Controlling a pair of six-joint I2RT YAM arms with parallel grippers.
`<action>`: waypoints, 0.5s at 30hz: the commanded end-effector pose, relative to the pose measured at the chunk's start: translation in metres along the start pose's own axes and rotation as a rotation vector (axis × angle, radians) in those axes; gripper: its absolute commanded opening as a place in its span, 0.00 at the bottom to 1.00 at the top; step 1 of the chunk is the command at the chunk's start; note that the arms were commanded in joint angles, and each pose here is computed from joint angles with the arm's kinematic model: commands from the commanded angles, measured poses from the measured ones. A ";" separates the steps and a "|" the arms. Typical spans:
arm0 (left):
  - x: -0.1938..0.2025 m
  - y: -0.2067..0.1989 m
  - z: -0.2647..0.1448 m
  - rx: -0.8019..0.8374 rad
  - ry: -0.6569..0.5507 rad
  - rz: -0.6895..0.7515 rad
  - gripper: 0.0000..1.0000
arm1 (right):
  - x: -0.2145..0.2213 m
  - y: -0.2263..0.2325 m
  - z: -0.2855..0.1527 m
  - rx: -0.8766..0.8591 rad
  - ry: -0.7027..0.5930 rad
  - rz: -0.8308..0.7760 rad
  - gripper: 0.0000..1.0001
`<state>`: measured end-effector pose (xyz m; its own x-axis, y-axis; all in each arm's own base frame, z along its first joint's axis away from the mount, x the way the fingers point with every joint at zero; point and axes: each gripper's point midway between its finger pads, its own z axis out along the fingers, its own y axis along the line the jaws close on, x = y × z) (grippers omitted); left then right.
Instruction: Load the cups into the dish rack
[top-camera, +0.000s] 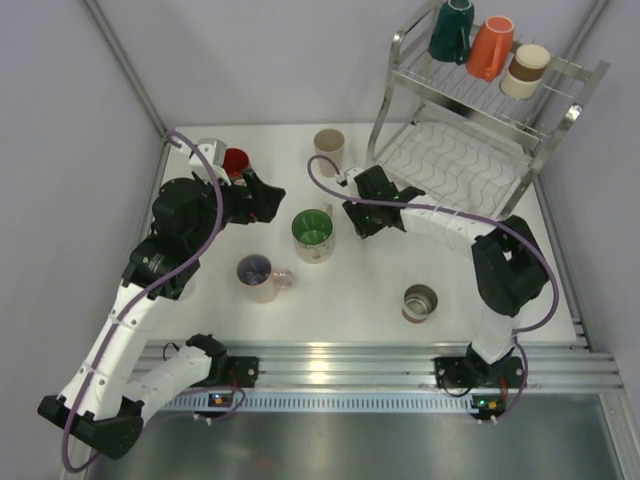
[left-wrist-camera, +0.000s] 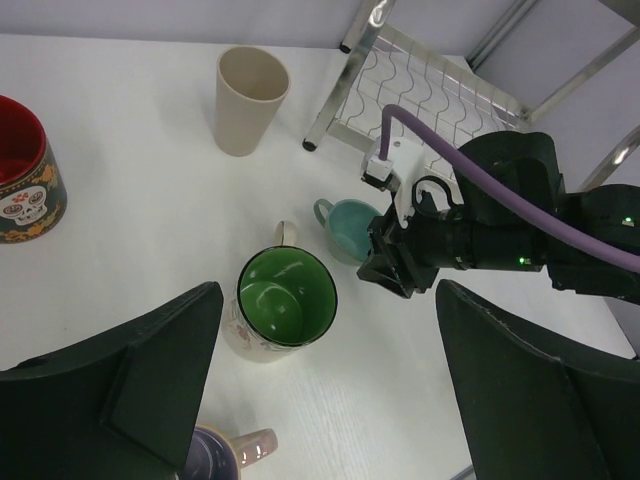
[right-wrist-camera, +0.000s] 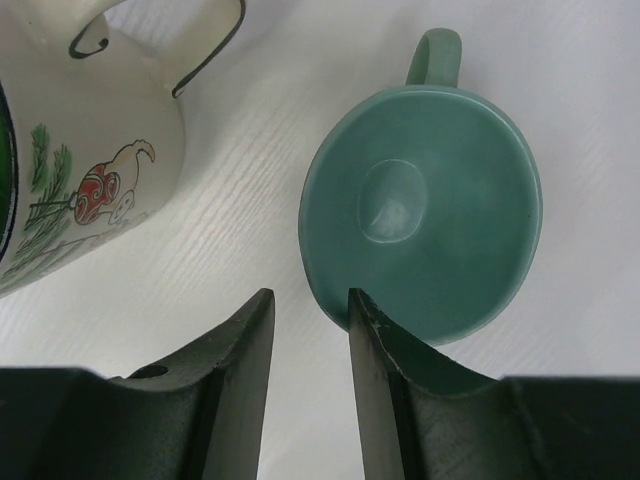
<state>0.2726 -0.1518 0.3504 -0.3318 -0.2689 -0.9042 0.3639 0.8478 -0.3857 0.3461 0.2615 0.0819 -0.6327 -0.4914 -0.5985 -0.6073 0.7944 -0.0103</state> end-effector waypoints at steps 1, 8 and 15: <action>-0.020 -0.006 -0.007 0.011 -0.053 0.016 0.93 | -0.011 0.005 0.007 0.024 -0.040 -0.052 0.36; -0.022 -0.007 -0.007 0.011 -0.058 0.019 0.93 | -0.009 0.002 0.013 0.041 -0.032 -0.046 0.28; -0.020 -0.008 -0.008 0.017 -0.053 0.016 0.93 | -0.012 0.001 0.016 0.047 -0.029 -0.039 0.14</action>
<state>0.2718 -0.1514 0.3539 -0.3267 -0.2689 -0.9061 0.3669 0.8474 -0.3838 0.3531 0.2616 0.0675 -0.6206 -0.5193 -0.5876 -0.6046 0.7940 -0.0631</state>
